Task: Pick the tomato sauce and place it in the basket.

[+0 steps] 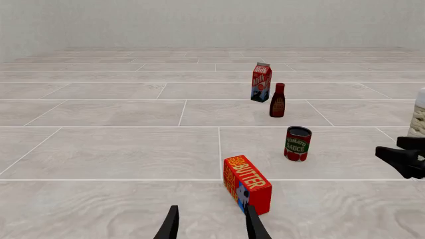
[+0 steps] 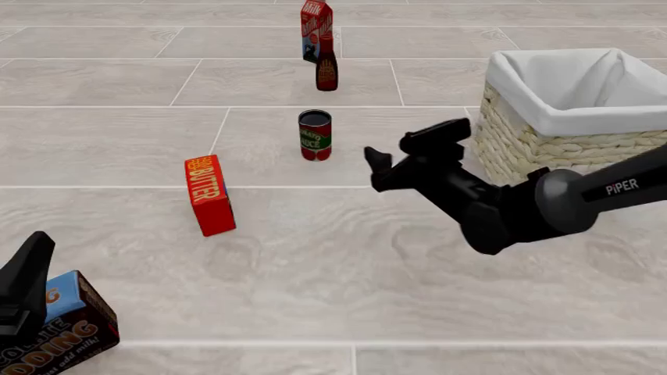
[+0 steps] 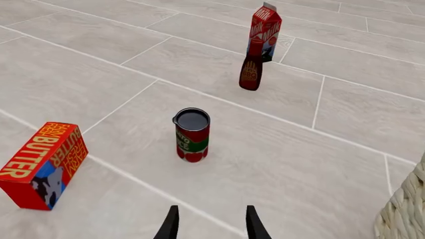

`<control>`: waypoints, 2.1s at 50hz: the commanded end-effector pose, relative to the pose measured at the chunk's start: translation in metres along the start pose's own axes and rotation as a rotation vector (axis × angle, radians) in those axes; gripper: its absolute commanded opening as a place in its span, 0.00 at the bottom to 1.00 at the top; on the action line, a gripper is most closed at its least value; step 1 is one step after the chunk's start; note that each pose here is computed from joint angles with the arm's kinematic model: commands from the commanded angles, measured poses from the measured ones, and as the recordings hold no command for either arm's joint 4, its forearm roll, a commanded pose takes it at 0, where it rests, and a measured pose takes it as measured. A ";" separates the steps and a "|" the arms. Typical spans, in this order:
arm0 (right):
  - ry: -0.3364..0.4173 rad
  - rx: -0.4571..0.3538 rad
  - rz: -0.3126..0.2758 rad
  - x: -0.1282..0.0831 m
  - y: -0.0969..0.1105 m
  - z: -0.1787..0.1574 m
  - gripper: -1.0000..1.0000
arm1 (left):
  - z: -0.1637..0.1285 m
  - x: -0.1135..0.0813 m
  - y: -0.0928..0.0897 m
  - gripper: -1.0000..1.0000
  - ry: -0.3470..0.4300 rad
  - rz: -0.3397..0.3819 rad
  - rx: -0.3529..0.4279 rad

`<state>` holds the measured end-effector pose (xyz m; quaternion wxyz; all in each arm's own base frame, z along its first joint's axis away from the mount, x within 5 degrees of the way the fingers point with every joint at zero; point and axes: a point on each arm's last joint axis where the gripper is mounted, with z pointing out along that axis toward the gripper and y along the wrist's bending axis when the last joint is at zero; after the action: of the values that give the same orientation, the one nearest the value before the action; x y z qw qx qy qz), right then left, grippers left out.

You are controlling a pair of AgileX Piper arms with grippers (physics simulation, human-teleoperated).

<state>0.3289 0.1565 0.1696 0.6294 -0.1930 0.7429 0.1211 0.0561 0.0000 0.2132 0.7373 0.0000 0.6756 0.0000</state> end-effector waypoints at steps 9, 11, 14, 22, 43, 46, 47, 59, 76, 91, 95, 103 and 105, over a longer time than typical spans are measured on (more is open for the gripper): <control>0.013 0.008 -0.015 0.003 -0.003 0.029 1.00 | 0.000 0.000 0.000 1.00 0.000 0.000 0.000; 0.015 0.005 -0.019 0.004 -0.002 0.030 1.00 | 0.000 0.000 0.000 1.00 0.000 0.000 0.000; 0.019 0.005 -0.024 0.005 -0.002 0.034 1.00 | 0.000 0.000 0.000 1.00 0.000 0.000 0.000; 0.017 0.010 -0.021 0.003 -0.004 0.043 1.00 | 0.000 0.000 0.000 1.00 0.000 0.000 0.000; 0.008 -0.009 -0.018 -0.002 0.004 0.066 1.00 | 0.000 0.000 0.000 1.00 0.000 0.000 0.000; 0.007 -0.010 -0.019 -0.003 0.004 0.069 1.00 | 0.000 0.000 0.000 1.00 0.000 0.000 0.000; 0.007 -0.012 -0.023 -0.003 0.005 0.070 1.00 | 0.000 0.000 0.000 1.00 0.000 0.000 0.000; 0.008 -0.021 -0.017 -0.003 0.009 0.082 1.00 | 0.000 0.000 0.000 1.00 0.000 0.000 0.000; 0.016 -0.030 -0.019 0.000 0.013 0.097 1.00 | 0.000 0.000 0.000 1.00 0.000 0.000 0.000; 0.019 -0.033 -0.002 0.007 0.016 0.115 1.00 | 0.000 0.000 0.000 1.00 0.000 0.000 0.000; 0.017 -0.035 -0.003 0.004 0.017 0.117 1.00 | 0.000 0.000 0.000 1.00 0.000 0.000 0.000; 0.010 -0.040 -0.007 0.000 0.020 0.120 1.00 | 0.000 0.000 0.000 1.00 0.000 0.000 0.000; 0.010 -0.040 -0.007 0.000 0.019 0.120 1.00 | 0.000 0.000 0.000 1.00 0.000 0.000 0.000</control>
<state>0.4235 0.2204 0.1463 0.6212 -0.2077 0.7442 0.1310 0.0561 0.0000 0.2132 0.7373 0.0000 0.6756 0.0000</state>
